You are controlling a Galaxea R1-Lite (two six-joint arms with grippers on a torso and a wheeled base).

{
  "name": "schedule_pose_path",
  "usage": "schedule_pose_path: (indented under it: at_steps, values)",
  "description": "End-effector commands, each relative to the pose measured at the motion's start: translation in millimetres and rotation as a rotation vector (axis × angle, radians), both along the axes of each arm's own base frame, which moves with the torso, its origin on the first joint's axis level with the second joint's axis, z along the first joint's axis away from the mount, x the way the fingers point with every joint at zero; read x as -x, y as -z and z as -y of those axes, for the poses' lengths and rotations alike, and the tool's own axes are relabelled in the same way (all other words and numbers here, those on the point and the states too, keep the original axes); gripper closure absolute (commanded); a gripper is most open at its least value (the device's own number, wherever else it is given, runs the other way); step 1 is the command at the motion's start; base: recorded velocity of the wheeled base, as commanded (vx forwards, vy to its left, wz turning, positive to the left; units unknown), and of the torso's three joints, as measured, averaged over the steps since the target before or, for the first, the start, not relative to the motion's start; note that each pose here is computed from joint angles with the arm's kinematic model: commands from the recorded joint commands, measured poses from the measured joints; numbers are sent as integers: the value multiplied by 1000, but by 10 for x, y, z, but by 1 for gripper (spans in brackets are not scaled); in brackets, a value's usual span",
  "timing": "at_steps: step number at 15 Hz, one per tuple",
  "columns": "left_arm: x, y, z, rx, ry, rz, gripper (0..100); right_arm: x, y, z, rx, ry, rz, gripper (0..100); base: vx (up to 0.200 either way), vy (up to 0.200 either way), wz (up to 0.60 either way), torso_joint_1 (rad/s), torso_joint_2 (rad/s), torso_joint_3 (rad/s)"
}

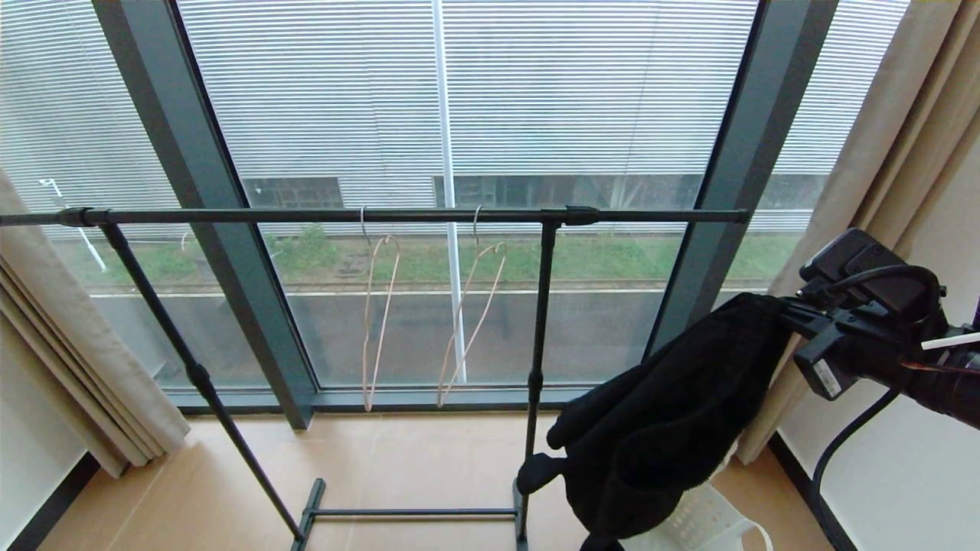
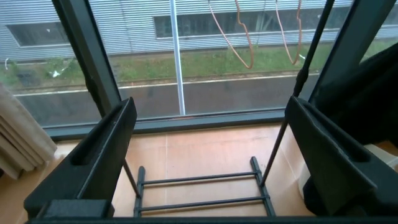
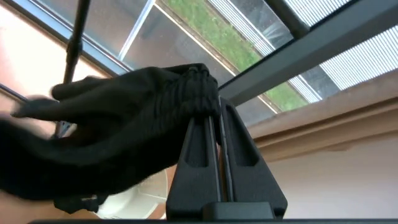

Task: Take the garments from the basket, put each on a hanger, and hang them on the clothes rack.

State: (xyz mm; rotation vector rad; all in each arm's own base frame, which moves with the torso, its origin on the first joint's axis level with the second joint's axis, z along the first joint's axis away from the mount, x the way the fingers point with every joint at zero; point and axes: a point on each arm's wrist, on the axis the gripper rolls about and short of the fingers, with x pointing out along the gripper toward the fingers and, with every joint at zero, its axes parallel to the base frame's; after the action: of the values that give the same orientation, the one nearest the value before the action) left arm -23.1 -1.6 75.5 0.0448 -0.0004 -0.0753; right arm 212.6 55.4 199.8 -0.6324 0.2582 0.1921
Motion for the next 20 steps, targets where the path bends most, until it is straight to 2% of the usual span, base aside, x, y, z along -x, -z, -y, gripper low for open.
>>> schedule_pose_path:
  at_steps: [1, 5, 16, 20]
  values:
    - [-1, 1, 0, 0, -2, -2, 0, -1, 4, -1, 0, 0, -1, 100, -200, 0, 0, 2, 2, 7]
    - [-1, 1, 0, 3, -2, -2, 0, 7, 29, 2, 3, 1, -10, 100, -200, 150, 0, 5, 6, 2]
    - [-1, 1, 0, 3, -2, -2, 0, 13, 34, 3, 5, -1, -12, 100, 0, 200, 0, 1, -1, 2]
    - [-1, 1, 0, 3, -2, -2, 0, 8, 53, -2, 7, -2, -19, 100, 0, 0, 0, 0, 0, 0]
